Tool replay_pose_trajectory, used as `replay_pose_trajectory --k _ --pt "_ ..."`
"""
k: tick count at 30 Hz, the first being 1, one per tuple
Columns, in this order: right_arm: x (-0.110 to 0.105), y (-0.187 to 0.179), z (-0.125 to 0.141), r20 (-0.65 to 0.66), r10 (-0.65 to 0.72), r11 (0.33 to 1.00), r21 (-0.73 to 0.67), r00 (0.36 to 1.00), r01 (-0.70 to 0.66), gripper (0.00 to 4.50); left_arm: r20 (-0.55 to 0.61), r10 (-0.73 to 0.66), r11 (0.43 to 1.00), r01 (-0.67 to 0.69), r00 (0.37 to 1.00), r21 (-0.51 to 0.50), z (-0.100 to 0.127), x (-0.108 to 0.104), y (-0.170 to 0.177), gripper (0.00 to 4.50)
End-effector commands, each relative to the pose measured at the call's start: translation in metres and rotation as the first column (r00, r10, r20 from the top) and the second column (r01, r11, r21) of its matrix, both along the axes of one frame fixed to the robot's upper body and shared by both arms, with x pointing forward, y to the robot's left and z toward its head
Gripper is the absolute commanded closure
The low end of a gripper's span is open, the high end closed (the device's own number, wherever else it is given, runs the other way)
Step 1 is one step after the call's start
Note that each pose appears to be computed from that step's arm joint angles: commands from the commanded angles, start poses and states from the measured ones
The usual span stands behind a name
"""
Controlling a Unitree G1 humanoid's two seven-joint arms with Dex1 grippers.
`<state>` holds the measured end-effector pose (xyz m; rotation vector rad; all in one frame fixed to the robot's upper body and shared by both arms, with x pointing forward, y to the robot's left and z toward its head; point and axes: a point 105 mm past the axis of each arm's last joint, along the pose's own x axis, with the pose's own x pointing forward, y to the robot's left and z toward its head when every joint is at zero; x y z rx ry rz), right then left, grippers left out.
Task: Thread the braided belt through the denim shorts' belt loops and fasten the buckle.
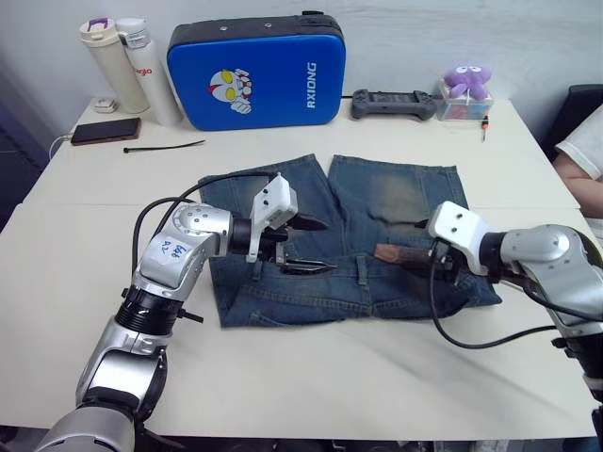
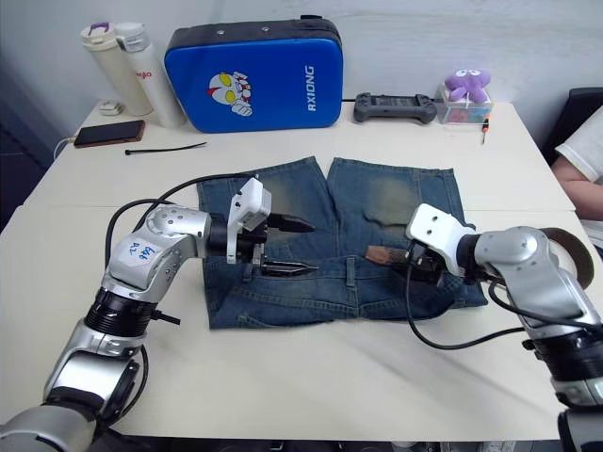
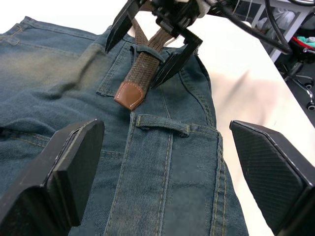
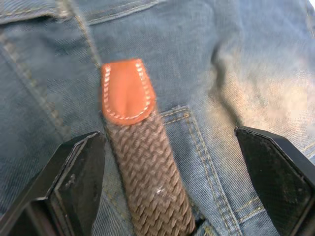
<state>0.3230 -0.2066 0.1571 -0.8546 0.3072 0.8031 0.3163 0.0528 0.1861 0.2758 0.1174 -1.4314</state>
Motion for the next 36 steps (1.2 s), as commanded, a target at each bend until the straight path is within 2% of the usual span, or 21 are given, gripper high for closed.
replay_pose_trajectory --k 1,3,5,9,11,13,16,17,20,22,23,24,27,32,34,36 --pt "-0.008 0.005 0.019 0.055 -0.034 0.994 0.102 0.998 0.028 0.03 0.034 -0.007 1.0 0.008 0.999 -0.016 0.008 -0.003 -0.001 0.0" --pt "-0.013 0.008 0.02 0.006 -0.086 0.966 0.245 0.996 0.082 0.03 0.032 -0.014 1.0 0.014 0.999 -0.021 0.009 -0.004 -0.003 0.0" --pt "-0.017 0.007 0.018 -0.041 -0.135 0.935 0.326 0.99 0.141 0.03 0.033 -0.02 1.0 0.021 0.999 -0.023 0.009 -0.004 -0.005 0.0" --pt "-0.021 -0.003 0.02 0.012 -0.198 0.945 0.268 0.98 0.187 0.03 0.036 -0.033 0.999 0.034 0.999 -0.029 0.011 -0.003 -0.007 0.0" --pt "-0.024 -0.004 0.018 -0.007 -0.218 0.934 0.29 0.976 0.21 0.03 0.04 -0.045 0.998 0.047 0.998 -0.037 0.013 -0.004 -0.01 0.0" --pt "-0.027 -0.003 0.016 -0.157 -0.294 0.791 0.513 0.943 0.332 0.03 0.043 -0.052 0.997 0.054 0.998 -0.046 0.014 -0.004 -0.012 0.0" --pt "-0.038 0.001 0.007 -0.416 -0.265 0.524 0.695 0.87 0.492 0.03 0.037 -0.059 0.997 0.061 0.998 -0.053 0.014 -0.006 -0.014 0.0" --pt "-0.045 0.0 0.003 -0.487 -0.227 0.441 0.72 0.843 0.535 0.03 0.035 -0.062 0.997 0.064 0.997 -0.05 0.013 -0.007 -0.014 0.0" --pt "-0.062 -0.002 -0.009 -0.597 -0.145 0.308 0.731 0.789 0.609 0.03 0.04 -0.055 0.997 0.057 0.998 -0.042 0.011 -0.007 -0.013 0.0" --pt "-0.064 -0.005 -0.019 -0.639 -0.101 0.15 0.748 0.763 0.647 0.03 0.044 -0.027 0.999 0.029 0.999 -0.044 0.011 -0.003 -0.011 0.0" --pt "-0.063 -0.005 -0.02 -0.646 -0.086 0.098 0.752 0.758 0.652 0.03 0.045 -0.021 0.999 0.023 0.999 -0.045 0.011 -0.002 -0.011 0.0" --pt "-0.062 -0.004 -0.021 -0.649 -0.08 0.062 0.755 0.757 0.653 0.03 0.046 -0.019 0.999 0.021 0.999 -0.045 0.011 -0.002 -0.01 0.0" --pt "-0.057 0.001 -0.022 -0.661 -0.074 0.007 0.749 0.747 0.663 0.03 0.051 -0.021 0.999 0.024 0.998 -0.047 0.013 -0.002 -0.012 0.0" --pt "-0.049 -0.003 -0.036 -0.724 -0.078 -0.124 0.689 0.685 0.714 0.03 0.064 -0.015 0.998 0.018 0.998 -0.056 0.017 -0.003 -0.01 0.0" --pt "-0.046 -0.005 -0.039 -0.741 -0.083 -0.155 0.67 0.666 0.726 0.03 0.067 -0.009 0.998 0.013 0.998 -0.058 0.018 -0.003 -0.009 0.0" --pt "-0.046 -0.001 -0.042 -0.751 -0.071 -0.157 0.658 0.656 0.736 0.03 0.069 -0.002 0.999 0.006 0.998 -0.053 0.017 -0.003 -0.007 0.0"
